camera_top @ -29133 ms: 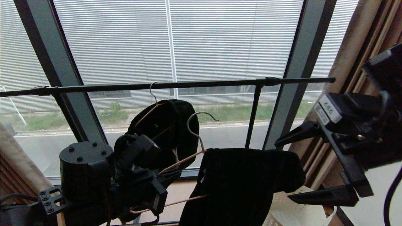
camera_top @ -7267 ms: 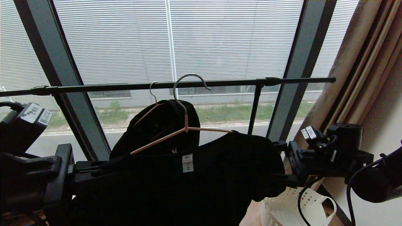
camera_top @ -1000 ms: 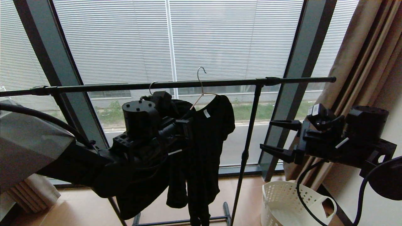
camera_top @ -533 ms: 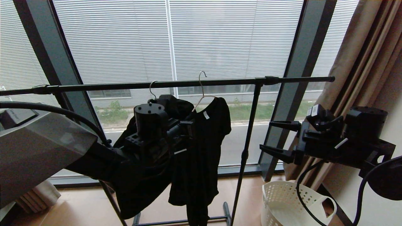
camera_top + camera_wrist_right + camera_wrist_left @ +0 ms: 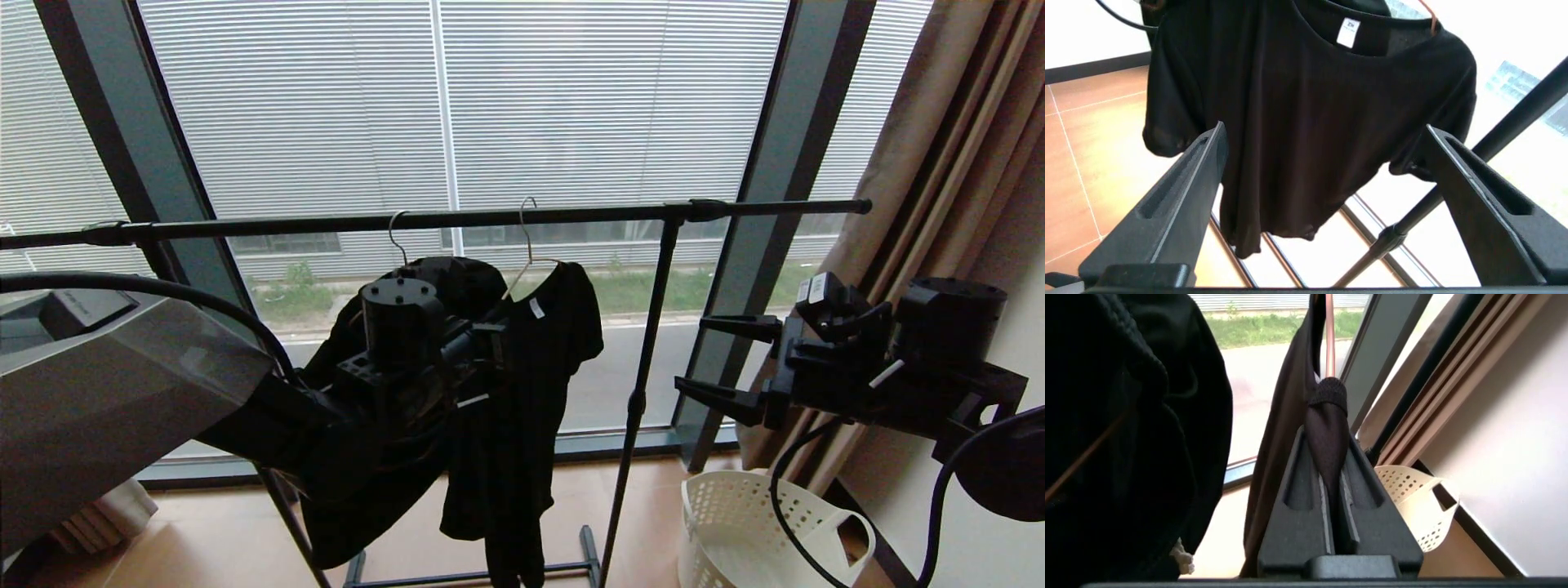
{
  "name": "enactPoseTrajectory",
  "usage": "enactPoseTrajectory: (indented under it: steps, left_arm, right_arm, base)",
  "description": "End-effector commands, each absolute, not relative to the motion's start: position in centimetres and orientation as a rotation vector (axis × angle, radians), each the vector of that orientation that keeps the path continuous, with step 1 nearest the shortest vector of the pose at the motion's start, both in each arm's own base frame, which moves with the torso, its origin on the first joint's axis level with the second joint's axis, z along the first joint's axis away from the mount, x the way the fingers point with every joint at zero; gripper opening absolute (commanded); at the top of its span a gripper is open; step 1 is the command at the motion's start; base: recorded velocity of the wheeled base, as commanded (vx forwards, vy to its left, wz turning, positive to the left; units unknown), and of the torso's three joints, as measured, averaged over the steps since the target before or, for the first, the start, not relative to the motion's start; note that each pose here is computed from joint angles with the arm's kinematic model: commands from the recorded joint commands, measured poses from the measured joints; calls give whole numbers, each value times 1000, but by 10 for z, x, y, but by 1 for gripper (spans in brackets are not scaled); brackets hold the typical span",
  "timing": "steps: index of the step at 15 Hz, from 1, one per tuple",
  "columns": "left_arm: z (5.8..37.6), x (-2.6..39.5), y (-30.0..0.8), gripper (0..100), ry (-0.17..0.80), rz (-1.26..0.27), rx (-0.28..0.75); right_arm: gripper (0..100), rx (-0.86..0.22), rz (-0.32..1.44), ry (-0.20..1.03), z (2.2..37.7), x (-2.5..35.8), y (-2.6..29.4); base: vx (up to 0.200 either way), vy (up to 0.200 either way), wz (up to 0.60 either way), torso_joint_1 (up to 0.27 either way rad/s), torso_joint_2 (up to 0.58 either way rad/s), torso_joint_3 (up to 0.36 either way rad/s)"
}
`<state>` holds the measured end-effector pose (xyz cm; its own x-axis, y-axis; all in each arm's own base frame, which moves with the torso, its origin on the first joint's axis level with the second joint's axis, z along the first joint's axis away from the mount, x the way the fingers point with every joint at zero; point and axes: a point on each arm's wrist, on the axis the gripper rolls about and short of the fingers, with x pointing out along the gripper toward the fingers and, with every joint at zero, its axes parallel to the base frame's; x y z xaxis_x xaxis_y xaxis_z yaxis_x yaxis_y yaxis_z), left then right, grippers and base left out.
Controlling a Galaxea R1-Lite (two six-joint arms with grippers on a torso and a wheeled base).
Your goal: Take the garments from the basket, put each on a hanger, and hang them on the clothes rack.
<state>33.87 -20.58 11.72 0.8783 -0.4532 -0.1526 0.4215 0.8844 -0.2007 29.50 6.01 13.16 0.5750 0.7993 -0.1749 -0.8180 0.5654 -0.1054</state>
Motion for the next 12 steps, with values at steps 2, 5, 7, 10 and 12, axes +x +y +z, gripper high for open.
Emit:
enactPoseTrajectory:
  steps: [2,5,7,10,12]
  left_arm:
    - [116,338,-206,0,203,-459,-163]
    - [115,338,-206,0,204,-459,-162]
    - [115,338,-206,0,206,-460,-162]
    - [115,338,-206,0,205,-459,-160]
    - [115,338,-206,0,208,-460,-158]
  right_arm:
    - [100,-182,954,112,131,295,60]
    - [100,-182,954,112,131,295,60]
    - [100,-182,954,112,131,295,60]
    - [100,-182,959,113,131,295,62]
    - [100,-182,959,113,131,295,62]
  base:
    - [0,0,0,0,0,0]
    - [0,0,0,0,0,0]
    - [0,0,0,0,0,0]
    - [0,0,0,0,0,0]
    - [0,0,0,0,0,0]
